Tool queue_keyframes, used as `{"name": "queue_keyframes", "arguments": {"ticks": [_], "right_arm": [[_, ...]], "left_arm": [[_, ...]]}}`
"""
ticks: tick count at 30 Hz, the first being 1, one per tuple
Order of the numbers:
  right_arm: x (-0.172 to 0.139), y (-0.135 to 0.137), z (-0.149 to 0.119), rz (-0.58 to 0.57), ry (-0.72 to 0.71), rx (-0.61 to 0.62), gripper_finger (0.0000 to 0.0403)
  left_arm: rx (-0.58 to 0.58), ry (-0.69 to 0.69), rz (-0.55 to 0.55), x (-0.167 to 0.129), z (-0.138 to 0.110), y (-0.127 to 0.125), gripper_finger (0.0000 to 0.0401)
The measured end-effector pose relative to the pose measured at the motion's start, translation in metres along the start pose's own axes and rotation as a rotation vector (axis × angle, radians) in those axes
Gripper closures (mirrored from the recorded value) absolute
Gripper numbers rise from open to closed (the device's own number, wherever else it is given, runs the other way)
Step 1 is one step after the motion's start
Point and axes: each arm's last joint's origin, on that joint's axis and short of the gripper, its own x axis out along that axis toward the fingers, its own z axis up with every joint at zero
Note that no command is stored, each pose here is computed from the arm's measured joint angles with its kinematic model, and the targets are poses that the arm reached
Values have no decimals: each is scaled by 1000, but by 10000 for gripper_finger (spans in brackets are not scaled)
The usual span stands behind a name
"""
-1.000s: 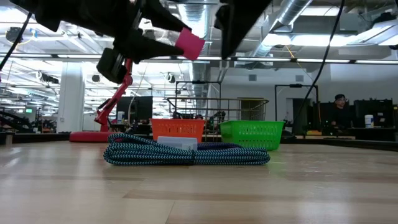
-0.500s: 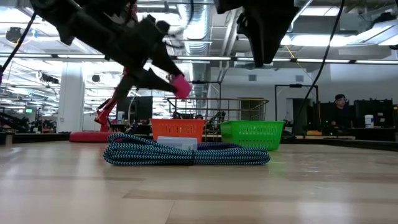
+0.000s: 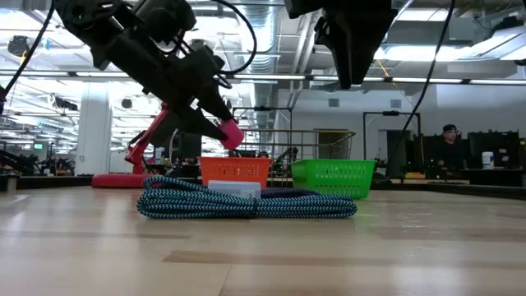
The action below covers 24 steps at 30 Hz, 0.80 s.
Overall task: Pick and place items into bin
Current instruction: Put the pink charger adapter into the orange bin, then put the white charger adapter into the orange bin
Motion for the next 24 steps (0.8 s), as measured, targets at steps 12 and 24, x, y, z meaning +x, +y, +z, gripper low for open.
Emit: {"name": "queue_keyframes", "arguments": {"ticks": [12, 24], "right_arm": [[0, 0, 0, 1, 0, 0, 236], [0, 0, 0, 1, 0, 0, 239]], "left_arm": [[-27, -17, -11, 0, 1, 0, 220], [-29, -18, -9, 0, 1, 0, 219]]}}
